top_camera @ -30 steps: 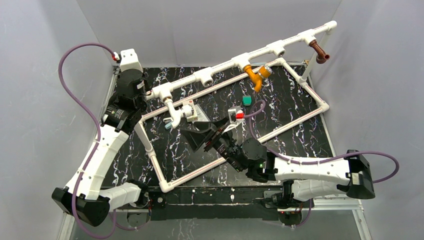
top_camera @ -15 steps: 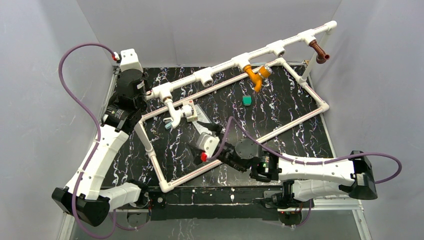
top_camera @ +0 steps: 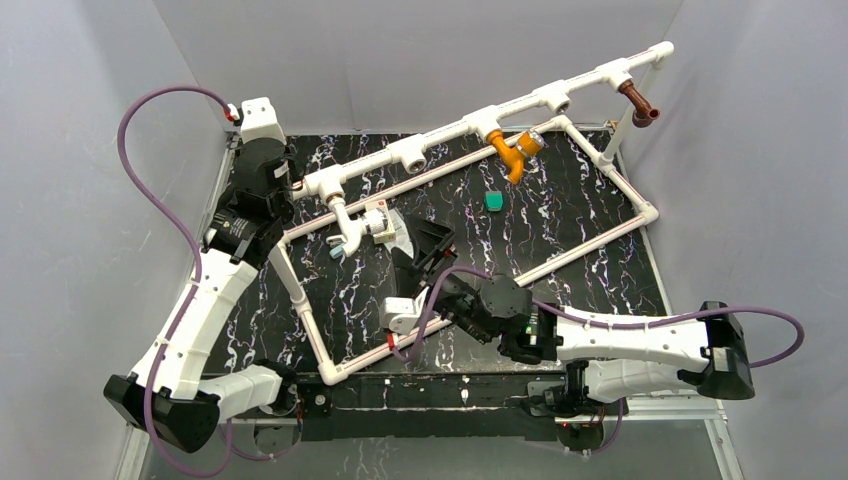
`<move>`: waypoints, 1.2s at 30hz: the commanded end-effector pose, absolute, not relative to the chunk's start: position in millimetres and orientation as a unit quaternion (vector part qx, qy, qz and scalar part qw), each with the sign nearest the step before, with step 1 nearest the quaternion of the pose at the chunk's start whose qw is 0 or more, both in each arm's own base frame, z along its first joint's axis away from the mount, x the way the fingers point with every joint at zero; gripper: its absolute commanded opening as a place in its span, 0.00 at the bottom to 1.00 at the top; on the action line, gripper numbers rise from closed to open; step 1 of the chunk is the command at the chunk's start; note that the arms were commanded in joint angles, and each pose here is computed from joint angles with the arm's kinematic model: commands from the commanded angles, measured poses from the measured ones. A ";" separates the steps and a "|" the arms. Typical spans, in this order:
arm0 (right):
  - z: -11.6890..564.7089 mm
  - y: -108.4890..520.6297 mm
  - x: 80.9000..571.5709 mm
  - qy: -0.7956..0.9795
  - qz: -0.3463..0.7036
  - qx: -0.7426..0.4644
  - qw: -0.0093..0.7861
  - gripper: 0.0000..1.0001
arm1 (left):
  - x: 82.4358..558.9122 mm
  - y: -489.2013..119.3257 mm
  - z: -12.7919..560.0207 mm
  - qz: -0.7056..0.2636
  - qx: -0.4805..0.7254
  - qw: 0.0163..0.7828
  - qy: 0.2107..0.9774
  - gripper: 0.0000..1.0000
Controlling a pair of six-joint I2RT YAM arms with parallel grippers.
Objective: Install the water faucets
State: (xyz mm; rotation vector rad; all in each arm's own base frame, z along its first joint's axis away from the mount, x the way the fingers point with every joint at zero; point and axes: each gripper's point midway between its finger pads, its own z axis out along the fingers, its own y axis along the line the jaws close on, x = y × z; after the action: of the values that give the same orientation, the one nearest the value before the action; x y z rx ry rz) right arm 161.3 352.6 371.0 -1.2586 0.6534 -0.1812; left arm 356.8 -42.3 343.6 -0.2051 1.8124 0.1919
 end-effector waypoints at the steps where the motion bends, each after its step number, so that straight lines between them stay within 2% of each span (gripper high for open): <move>1: 417.5 354.3 155.6 0.225 -0.133 -0.551 0.792 0.93 | 312.9 -46.2 197.4 0.152 0.025 0.383 0.911 0.00; 12: 428.4 389.6 152.2 0.171 -0.144 -0.570 0.791 0.95 | 313.1 -46.3 200.7 0.151 0.023 0.387 0.909 0.00; 20: 430.4 410.5 160.0 0.172 -0.131 -0.580 0.785 0.88 | 312.3 -47.4 197.2 0.150 0.026 0.384 0.911 0.00; 32: 407.2 427.1 165.0 0.190 -0.117 -0.579 0.784 0.55 | 311.3 -48.5 197.1 0.145 0.028 0.384 0.912 0.00; 34: 404.8 427.9 166.0 0.195 -0.115 -0.577 0.785 0.46 | 311.1 -48.0 197.4 0.146 0.027 0.384 0.911 0.00; 36: 404.4 427.8 168.3 0.205 -0.114 -0.570 0.788 0.32 | 311.1 -47.8 197.7 0.147 0.027 0.384 0.911 0.00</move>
State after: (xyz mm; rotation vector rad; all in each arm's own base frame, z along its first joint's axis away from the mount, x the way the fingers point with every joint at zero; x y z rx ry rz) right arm 166.2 431.0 384.6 -1.3298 0.4048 -0.2835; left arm 356.8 -42.5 343.5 -0.2041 1.8121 0.1921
